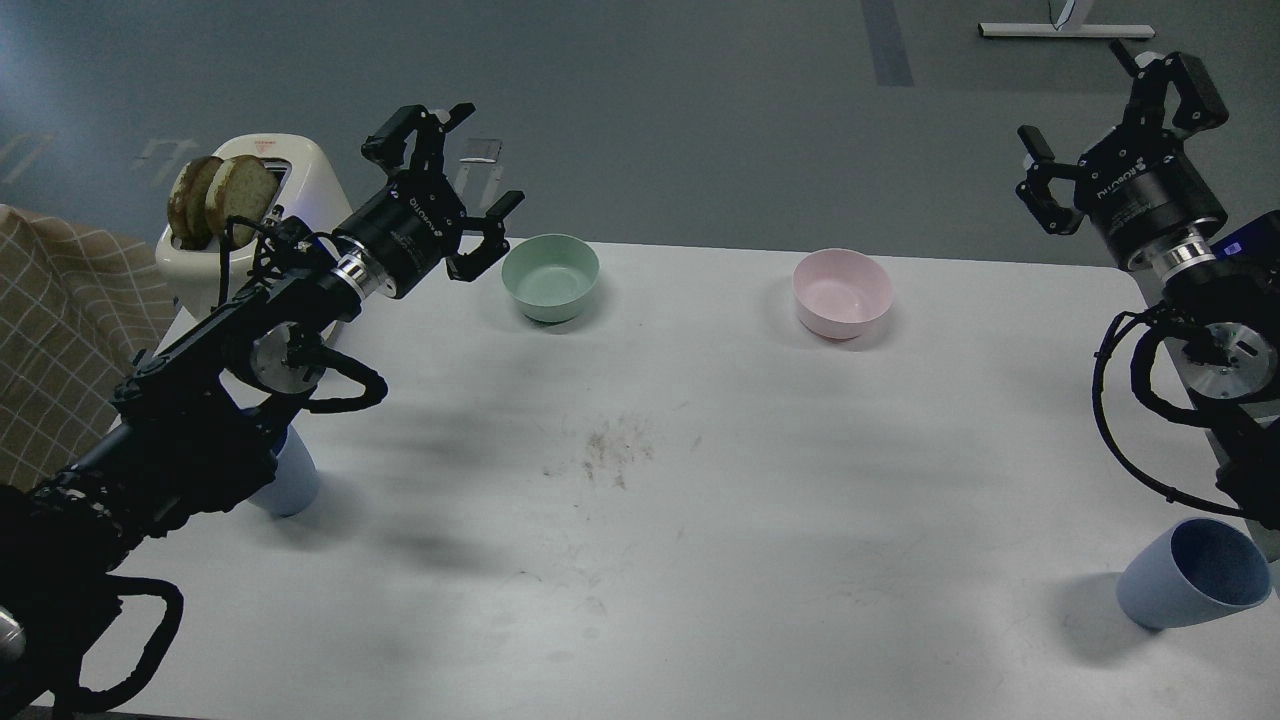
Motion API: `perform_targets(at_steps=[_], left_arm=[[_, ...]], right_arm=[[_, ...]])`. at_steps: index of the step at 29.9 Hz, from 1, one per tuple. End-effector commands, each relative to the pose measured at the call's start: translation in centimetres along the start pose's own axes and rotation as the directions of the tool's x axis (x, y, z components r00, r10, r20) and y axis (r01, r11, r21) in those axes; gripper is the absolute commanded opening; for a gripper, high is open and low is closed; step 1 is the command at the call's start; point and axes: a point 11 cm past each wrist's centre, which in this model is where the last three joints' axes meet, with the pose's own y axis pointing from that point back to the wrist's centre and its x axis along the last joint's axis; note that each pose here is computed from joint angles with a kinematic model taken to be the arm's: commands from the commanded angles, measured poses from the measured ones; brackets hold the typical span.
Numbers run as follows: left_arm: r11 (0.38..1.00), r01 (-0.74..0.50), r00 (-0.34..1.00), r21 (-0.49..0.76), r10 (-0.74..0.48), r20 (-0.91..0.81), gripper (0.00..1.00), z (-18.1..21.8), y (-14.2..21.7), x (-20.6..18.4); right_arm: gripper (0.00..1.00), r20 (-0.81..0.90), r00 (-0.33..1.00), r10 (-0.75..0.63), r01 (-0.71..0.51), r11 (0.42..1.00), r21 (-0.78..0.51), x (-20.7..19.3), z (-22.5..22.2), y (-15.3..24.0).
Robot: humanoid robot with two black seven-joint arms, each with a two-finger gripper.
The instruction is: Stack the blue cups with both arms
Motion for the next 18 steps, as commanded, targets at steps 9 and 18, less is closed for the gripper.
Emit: perform_targets(at_steps=[9,18], left_arm=[[0.999,-0.029,0.998,0.015,0.028,0.051,0.98,0.3,0.3,1.1],[0.984,-0.024,0.999,-0.175,0.031,0.04,0.98,2.1,0.4,1.0]], right_arm=[[1.0,0.001,1.0,-0.001,0.001,1.0,0.006,-0.4,0.1,-0.6],[1.0,-0.005,1.0,0.015,-0.015,1.0,0.008,0.1,0.0,-0.6]])
